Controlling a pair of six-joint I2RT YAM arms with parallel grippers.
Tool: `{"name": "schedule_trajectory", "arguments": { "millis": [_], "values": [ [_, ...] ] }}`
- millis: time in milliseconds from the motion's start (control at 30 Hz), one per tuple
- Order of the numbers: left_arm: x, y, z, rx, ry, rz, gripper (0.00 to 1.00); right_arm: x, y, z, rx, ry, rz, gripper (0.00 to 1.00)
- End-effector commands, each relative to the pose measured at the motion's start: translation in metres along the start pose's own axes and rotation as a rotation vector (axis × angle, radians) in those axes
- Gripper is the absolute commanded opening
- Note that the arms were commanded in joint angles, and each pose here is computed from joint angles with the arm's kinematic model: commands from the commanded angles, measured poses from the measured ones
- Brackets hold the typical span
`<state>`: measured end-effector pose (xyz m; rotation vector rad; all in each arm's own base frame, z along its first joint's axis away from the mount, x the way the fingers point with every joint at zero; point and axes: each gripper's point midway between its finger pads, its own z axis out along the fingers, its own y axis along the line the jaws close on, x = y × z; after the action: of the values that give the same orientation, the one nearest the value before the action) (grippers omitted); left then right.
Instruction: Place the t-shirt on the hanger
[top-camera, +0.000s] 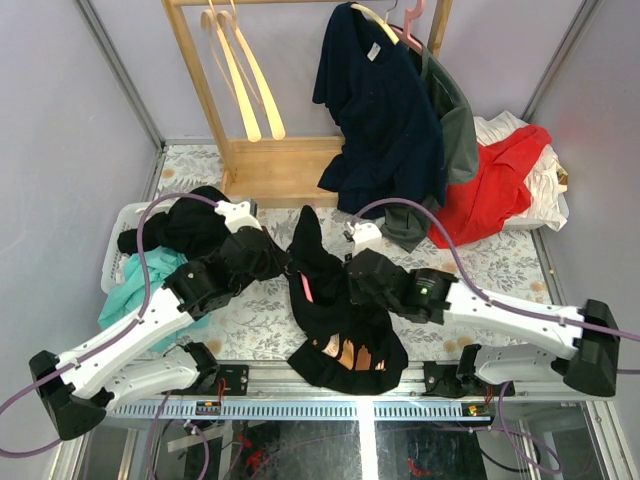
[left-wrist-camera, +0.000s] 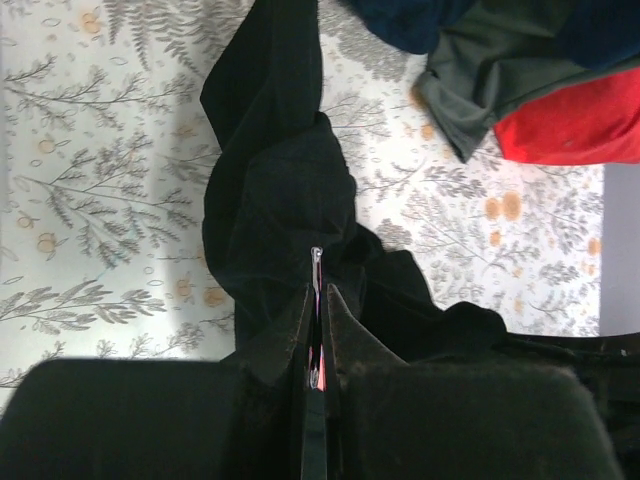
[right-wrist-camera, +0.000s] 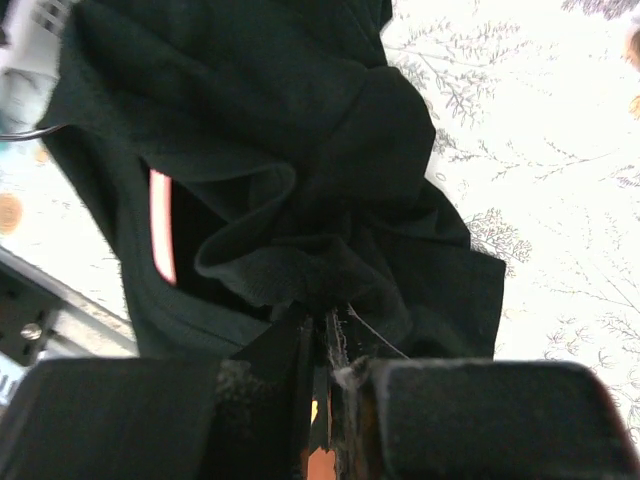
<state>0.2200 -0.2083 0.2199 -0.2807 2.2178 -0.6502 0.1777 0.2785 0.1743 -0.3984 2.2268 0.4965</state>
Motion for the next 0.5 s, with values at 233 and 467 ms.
{"name": "schedule_trajectory", "arguments": {
  "millis": [233, 467],
  "values": [
    [0.024, 0.039, 0.018, -0.084, -0.021, -0.039, 0.00, 0.000, 0.024, 0.037, -0.049, 0.135, -0.047, 0.48],
    [0.020, 0.036, 0.017, -0.085, -0.024, -0.030, 0.00, -0.043, 0.052, -0.017, -0.223, 0.078, -0.043, 0.59]
  ]
}}
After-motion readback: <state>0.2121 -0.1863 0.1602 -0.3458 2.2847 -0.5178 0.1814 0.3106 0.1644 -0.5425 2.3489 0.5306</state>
